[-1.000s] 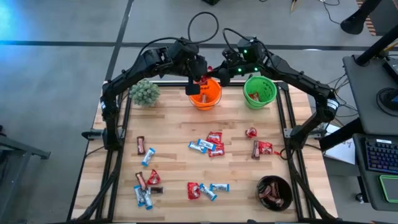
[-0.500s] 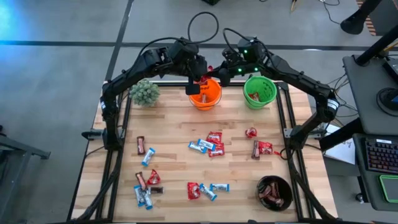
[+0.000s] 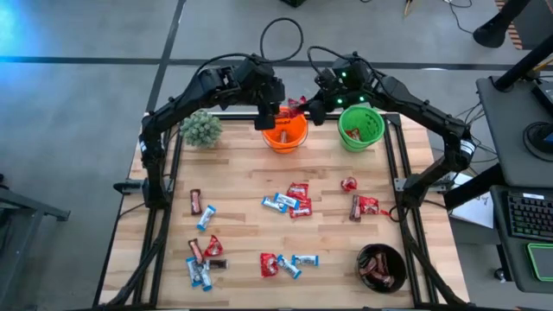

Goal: Organize candy in baskets
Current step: Put the red candy into the green bucket

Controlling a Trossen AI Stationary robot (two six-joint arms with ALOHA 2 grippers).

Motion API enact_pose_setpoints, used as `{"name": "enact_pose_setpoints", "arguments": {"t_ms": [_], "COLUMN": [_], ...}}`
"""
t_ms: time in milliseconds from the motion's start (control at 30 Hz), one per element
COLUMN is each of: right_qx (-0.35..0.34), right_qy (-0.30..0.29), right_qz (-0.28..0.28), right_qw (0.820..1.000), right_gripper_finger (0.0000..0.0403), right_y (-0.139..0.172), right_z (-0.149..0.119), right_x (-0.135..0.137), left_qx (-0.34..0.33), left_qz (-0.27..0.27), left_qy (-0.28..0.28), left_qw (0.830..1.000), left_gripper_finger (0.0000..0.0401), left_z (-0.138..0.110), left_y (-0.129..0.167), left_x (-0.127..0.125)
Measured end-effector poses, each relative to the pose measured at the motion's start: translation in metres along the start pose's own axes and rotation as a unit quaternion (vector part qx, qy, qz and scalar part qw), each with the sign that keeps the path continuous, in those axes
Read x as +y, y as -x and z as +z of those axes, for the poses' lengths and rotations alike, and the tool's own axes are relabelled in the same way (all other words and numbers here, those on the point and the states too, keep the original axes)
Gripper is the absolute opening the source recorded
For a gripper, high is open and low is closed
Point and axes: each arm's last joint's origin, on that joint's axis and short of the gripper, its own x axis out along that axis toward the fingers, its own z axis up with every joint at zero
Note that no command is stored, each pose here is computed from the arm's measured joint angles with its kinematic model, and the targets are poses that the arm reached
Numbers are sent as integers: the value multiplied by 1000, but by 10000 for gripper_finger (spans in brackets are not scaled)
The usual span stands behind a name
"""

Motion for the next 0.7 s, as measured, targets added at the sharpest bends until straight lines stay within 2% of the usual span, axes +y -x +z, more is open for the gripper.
{"name": "enact_pose_setpoints", "arguments": {"t_ms": [367, 567, 700], "right_qx": [86, 148, 177], "right_qy": [-16, -25, -34], "right_qz": [-111, -224, -275], "right_qw": [990, 963, 944], "right_gripper_finger": [17, 17, 17], "right_y": [14, 24, 31], "right_z": [-20, -33, -38], "right_x": [-12, -27, -37], "left_qx": [82, 114, 132], "left_qz": [-48, -62, -70], "left_qy": [4, 29, 36], "left_qw": [995, 991, 988], "left_gripper_finger": [153, 153, 153], "left_z": [-16, -22, -25], "left_y": [2, 3, 3], "left_x": [-10, -13, -15]}}
